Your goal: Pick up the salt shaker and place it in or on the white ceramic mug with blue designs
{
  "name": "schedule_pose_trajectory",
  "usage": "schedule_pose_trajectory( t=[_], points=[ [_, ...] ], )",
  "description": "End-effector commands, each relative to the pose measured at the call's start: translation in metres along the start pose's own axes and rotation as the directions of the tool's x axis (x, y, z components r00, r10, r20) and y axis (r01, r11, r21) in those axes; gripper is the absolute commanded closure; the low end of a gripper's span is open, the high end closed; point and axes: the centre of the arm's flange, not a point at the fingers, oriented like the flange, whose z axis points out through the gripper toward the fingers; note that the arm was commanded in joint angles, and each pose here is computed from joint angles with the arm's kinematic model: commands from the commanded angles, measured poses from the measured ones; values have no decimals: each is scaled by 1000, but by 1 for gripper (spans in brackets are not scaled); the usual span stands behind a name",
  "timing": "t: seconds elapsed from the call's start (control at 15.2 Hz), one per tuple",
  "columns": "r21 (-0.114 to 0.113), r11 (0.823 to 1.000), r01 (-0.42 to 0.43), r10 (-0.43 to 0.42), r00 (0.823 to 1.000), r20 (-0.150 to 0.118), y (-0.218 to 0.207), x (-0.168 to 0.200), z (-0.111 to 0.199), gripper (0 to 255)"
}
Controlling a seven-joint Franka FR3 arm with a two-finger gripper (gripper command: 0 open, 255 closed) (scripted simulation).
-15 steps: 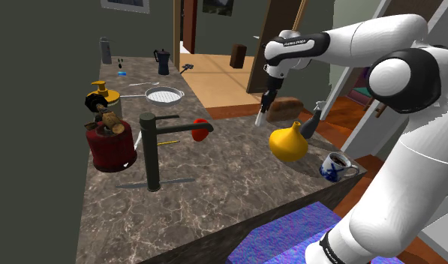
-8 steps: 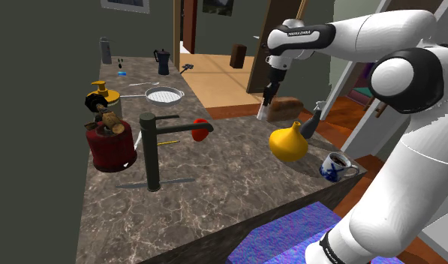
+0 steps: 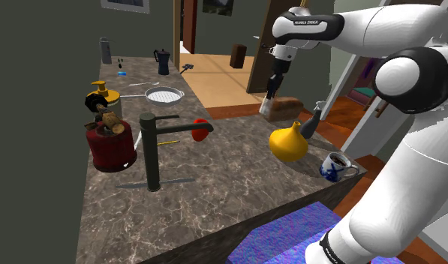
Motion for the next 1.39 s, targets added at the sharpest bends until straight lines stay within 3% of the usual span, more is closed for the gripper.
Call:
schedule_pose_trajectory(
  t=[0.0,1.32],
  points=[
    [0,1000,0,0,1000,0,2,-20,-4,255],
    [0,1000,0,0,1000,0,13,-283,-23,255]
  ],
)
